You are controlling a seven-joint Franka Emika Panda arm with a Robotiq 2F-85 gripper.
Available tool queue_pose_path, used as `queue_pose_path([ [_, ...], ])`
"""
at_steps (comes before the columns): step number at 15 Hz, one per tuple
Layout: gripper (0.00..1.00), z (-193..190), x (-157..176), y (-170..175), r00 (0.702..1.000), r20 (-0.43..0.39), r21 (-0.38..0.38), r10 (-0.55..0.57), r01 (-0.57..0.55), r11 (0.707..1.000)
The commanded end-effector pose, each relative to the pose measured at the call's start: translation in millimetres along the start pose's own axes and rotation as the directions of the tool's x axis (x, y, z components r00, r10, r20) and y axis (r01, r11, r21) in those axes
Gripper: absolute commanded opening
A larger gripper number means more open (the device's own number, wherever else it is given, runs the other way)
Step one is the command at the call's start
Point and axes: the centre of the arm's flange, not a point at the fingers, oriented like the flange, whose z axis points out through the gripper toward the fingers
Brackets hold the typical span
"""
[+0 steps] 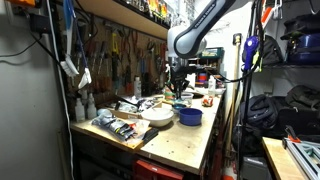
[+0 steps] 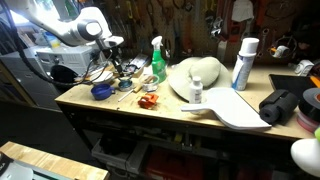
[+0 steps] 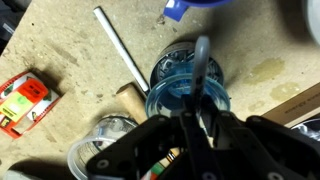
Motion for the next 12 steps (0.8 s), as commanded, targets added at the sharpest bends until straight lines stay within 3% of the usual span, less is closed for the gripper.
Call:
queue_pose_path([
  [1,0.40,5.7,1.5,-3.2,1.000,-0.013,-0.024,0.020,-0.021,0.999],
  [6,0.76,-21.5,11.6,9.9,0.997,-0.051,0.013,0.056,-0.055,0.998],
  [9,0.98,-56.8,17.4,24.1,0.994,-0.074,0.166,0.085,-0.072,0.984],
  [11,1.00,-82.1,9.5,27.5,0.997,-0.068,0.271,0.024,-0.004,0.962],
  [12,0.96,-63.4,26.4,13.6,0.995,-0.077,0.188,0.062,-0.047,0.981],
])
